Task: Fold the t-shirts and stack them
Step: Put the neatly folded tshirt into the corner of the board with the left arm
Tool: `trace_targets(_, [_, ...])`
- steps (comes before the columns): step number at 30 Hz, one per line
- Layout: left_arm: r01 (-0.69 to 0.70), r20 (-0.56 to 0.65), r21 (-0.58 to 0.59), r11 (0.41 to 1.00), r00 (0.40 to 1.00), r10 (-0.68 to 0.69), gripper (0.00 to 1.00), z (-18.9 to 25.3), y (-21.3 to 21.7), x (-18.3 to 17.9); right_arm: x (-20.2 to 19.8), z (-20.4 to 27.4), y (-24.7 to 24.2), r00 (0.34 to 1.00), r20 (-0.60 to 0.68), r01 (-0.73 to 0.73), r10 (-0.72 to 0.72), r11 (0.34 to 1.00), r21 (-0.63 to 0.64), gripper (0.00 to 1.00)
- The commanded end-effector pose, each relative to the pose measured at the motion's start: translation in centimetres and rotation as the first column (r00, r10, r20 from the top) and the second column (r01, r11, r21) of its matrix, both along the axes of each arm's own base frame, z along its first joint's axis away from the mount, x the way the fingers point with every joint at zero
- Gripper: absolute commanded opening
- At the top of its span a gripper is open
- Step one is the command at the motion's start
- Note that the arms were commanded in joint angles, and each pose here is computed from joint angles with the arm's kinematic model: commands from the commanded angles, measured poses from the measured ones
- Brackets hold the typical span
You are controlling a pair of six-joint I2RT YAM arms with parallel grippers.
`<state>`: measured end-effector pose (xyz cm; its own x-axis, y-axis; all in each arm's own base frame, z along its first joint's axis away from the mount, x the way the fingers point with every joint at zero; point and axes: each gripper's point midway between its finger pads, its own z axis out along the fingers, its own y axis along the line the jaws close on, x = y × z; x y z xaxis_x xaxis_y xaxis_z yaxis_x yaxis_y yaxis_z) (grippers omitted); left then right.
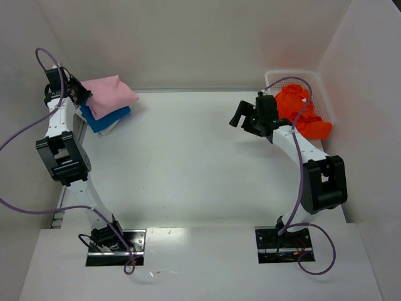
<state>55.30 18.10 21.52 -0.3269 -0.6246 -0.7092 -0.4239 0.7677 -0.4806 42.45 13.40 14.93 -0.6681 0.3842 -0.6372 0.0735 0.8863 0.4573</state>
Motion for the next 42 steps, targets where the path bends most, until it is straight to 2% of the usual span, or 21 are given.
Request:
trace_targets(1, [-0.073, 0.044, 0.002, 0.997, 0.996, 0.073, 0.0, 0.2, 1.5, -0.3, 0.3, 1.0, -0.4, 0.999, 0.044, 0.011, -0.011, 1.0, -0.001, 1.0])
trace_targets(8, [-0.128, -0.004, -0.02, 0.992, 0.992, 0.128, 0.0, -2.4, 3.4, -2.2, 0.3, 1.0, -0.4, 0.999, 0.044, 0.011, -0.011, 1.0, -0.001, 1.0])
trace_targets(14, [-0.165, 0.016, -0.013, 0.986, 0.986, 0.166, 0.0, -1.9, 5.4, -3.0, 0.5, 1.0, -0.2, 0.999, 0.043, 0.004, -0.004, 1.0, 0.004, 1.0])
trace_targets(18, [-0.155, 0.023, -0.017, 0.988, 0.988, 0.155, 0.02, -2.0, 5.6, -2.3, 0.5, 1.0, -0.2, 0.999, 0.043, 0.004, -0.004, 1.0, 0.004, 1.0])
trace_targets(20, [-0.139, 0.022, -0.016, 0.99, 0.99, 0.139, 0.16, -2.4, 5.8, -1.6, 0.5, 1.0, -0.2, 0.999, 0.043, 0.004, -0.004, 1.0, 0.004, 1.0])
trace_targets(22, [-0.131, 0.027, -0.02, 0.991, 0.991, 0.131, 0.34, -2.1, 5.7, -1.3, 0.4, 1.0, -0.1, 0.999, 0.041, -0.004, 0.003, 1.0, 0.009, 1.0])
trace_targets(23, [-0.123, 0.023, -0.007, 0.992, 0.992, 0.123, 0.46, -2.3, 5.9, -1.2, 0.4, 1.0, -0.1, 0.999, 0.041, -0.004, 0.003, 1.0, 0.009, 1.0])
trace_targets(27, [-0.109, 0.023, 0.044, 0.993, 0.994, 0.108, 0.76, -1.5, 5.0, -0.9, 0.1, 1.3, 0.0, 0.999, 0.04, -0.011, 0.011, 1.0, 0.015, 1.0])
trace_targets(30, [-0.127, 0.015, 0.09, 0.988, 0.992, 0.126, 0.84, -0.6, 5.1, -1.4, 0.1, 1.7, 0.0, 0.999, 0.052, -0.017, 0.016, 1.0, 0.01, 1.0])
trace_targets(32, [-0.132, 0.048, 0.117, 0.984, 0.991, 0.127, 0.89, 1.6, 5.1, -1.9, 0.5, 2.0, -0.4, 0.998, 0.068, -0.005, 0.006, 1.0, -0.011, 1.0])
trace_targets(36, [-0.096, 0.056, 0.179, 0.979, 0.995, 0.087, 0.95, 3.4, 4.4, -2.7, 1.0, 3.6, -0.7, 0.994, 0.106, 0.005, -0.001, 1.0, -0.031, 1.0])
trace_targets(38, [-0.048, 0.054, 0.227, 0.973, 0.998, 0.037, 0.99, 4.5, 2.4, -2.8, 1.1, 3.9, -0.9, 0.994, 0.109, 0.014, -0.01, 0.999, -0.036, 1.0])
trace_targets(42, [-0.021, 0.035, 0.33, 0.944, 0.999, 0.01, 0.99, 6.1, -0.5, -3.2, 1.5, 5.2, -1.3, 0.989, 0.146, 0.022, -0.014, 0.998, -0.058, 1.0])
